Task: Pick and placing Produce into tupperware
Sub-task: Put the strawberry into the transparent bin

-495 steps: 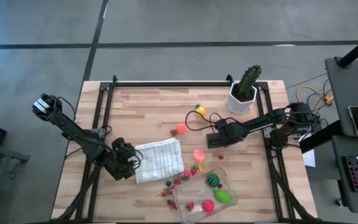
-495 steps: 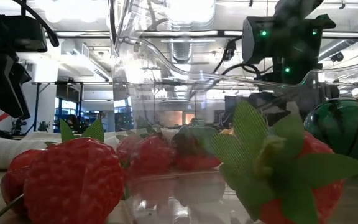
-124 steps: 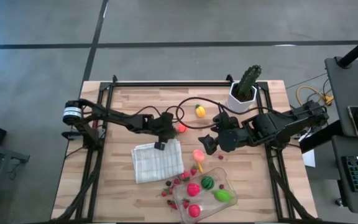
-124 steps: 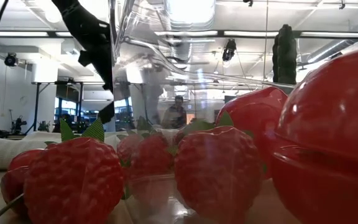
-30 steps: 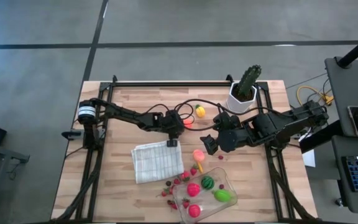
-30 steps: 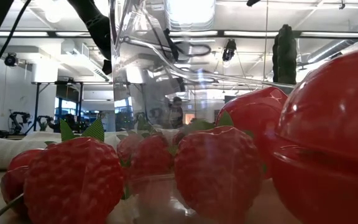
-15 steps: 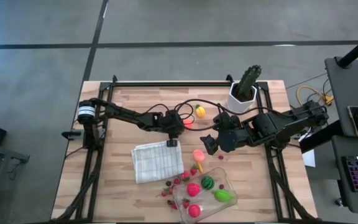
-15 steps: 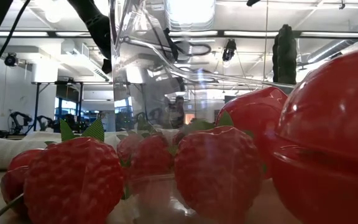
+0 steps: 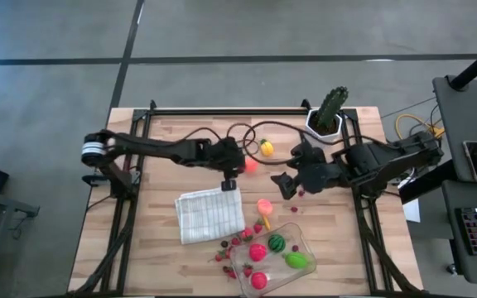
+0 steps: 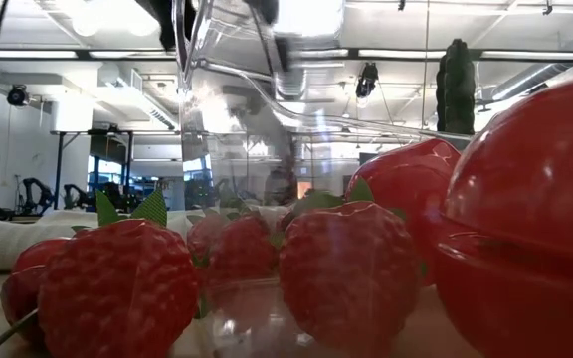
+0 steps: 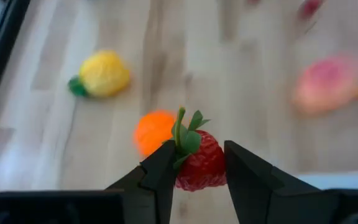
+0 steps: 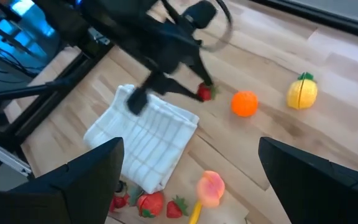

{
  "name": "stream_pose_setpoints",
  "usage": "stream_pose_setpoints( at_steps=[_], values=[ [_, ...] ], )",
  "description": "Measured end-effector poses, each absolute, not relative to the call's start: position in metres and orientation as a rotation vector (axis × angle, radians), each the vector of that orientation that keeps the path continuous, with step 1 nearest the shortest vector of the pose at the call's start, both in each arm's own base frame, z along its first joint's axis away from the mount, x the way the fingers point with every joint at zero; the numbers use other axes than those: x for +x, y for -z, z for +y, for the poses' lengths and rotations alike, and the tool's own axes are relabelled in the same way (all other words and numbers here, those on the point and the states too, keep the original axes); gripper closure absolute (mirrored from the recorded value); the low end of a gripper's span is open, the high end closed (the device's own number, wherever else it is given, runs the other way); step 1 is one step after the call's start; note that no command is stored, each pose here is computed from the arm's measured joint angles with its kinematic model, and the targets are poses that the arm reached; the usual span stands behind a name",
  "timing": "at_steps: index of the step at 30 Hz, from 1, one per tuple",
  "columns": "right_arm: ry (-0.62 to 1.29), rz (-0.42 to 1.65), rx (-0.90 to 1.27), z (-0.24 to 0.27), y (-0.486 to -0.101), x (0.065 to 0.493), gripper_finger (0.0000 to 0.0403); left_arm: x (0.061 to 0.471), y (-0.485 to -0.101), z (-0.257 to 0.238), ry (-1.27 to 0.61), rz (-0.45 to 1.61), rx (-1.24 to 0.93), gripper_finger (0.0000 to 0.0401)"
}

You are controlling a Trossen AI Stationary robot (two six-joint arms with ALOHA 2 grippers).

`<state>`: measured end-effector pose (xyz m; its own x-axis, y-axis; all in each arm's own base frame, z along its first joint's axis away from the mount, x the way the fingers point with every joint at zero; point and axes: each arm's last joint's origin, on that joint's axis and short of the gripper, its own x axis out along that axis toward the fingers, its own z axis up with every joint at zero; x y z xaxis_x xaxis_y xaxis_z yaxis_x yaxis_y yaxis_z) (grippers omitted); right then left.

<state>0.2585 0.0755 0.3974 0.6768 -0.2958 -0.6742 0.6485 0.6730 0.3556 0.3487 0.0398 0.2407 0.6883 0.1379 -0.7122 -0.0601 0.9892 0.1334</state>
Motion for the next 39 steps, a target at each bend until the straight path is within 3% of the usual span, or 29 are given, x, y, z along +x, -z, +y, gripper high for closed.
stream_pose_setpoints(
  at_steps=[7, 15, 23, 27, 34, 39],
  values=[
    [0.52, 0.61, 0.618, 0.074, -0.41, 0.239, 0.0039, 0.335, -0.304, 0.006, 0.028, 0.576, -0.25, 0.0294],
    [0.425, 0.671, 0.57, 0.088, -0.415, 0.217, 0.0039, 0.324, -0.339, -0.078, 0.239, 0.483, -0.38, 0.0294],
    [0.375, 0.703, 0.511, 0.101, -0.412, 0.214, 0.0039, 0.322, -0.314, -0.14, 0.173, 0.55, -0.45, 0.0294],
    [0.374, 0.709, 0.5, 0.103, -0.41, 0.216, 0.0039, 0.334, -0.284, -0.157, 0.159, 0.652, -0.502, 0.0294],
    [0.365, 0.711, 0.47, 0.102, -0.41, 0.215, 0.0039, 0.362, -0.247, -0.177, 0.324, 0.693, -0.648, 0.0294],
    [0.353, 0.718, 0.47, 0.104, -0.41, 0.215, 0.0039, 0.368, -0.241, -0.18, 0.311, 0.694, -0.744, 0.0294]
  ],
)
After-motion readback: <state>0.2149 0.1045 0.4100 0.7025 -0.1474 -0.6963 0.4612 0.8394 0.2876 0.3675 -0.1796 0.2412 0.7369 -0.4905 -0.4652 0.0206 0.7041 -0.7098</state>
